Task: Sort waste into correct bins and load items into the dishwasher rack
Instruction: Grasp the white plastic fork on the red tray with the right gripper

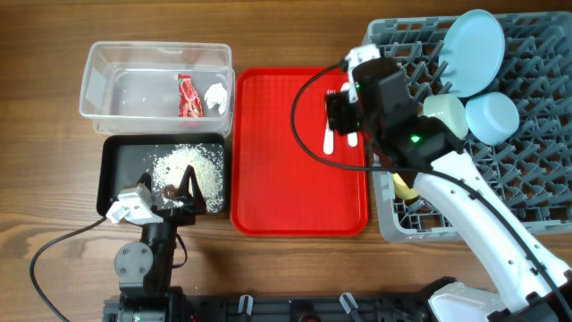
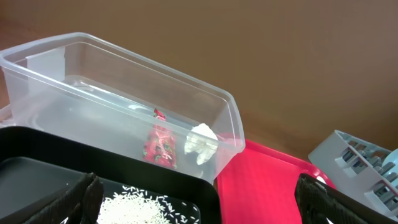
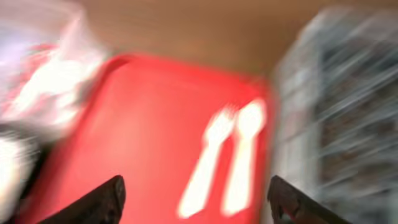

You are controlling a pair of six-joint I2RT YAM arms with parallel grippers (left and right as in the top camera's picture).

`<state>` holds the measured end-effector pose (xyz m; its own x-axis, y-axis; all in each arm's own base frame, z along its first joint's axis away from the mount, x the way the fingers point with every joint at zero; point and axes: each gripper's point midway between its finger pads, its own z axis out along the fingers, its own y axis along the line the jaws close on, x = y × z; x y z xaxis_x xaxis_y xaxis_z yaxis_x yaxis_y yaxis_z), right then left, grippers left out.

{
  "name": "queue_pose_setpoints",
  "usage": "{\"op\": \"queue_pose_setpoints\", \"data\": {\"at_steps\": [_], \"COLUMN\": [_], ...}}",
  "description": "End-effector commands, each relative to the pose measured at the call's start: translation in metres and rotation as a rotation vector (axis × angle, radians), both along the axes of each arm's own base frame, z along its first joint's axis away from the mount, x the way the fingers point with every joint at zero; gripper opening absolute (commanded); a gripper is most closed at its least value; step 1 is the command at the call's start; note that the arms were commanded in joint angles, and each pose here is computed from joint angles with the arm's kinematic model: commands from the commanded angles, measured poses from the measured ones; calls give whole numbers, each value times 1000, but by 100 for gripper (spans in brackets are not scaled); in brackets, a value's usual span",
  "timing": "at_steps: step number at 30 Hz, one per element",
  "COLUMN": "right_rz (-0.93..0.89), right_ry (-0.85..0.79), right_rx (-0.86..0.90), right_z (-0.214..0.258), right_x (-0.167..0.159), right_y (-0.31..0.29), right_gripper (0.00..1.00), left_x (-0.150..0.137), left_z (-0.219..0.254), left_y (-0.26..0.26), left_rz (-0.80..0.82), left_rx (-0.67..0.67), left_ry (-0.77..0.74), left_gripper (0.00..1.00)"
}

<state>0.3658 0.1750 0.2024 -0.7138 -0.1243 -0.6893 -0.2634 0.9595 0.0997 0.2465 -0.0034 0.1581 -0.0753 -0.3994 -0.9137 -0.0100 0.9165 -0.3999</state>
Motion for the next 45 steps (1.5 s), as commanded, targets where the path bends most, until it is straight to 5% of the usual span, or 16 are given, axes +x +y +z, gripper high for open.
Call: {"op": "queue_pose_setpoints", "data": {"at_steps": [1, 7, 19, 29, 32, 36, 45], "right_rz": [-3, -3, -84, -132, -122, -116, -126], "right_ry": [324, 383, 389, 442, 467, 483, 500], "right_rx": [293, 216, 101, 2, -36, -73, -189], "right_z": [-36, -75, -168, -210, -214, -216, -219], "right_x": [-32, -3, 61, 55, 46, 37, 21], "right_y": [43, 37, 15, 4, 5, 7, 2], "right_gripper": [63, 72, 74, 55, 36, 23, 8], "left_x": [0, 0, 0, 0, 0, 0, 0], "left_z": [-2, -2, -2, -2, -2, -2, -2], "left_y": [4, 4, 4, 4, 4, 4, 4], "left_rz": [17, 17, 17, 17, 17, 17, 17], "left_rx": [-5, -5, -5, -5, -5, -5, -5], "left_ry": [3, 3, 3, 3, 3, 3, 3], "left_gripper": [100, 100, 100, 100, 100, 100, 100]}}
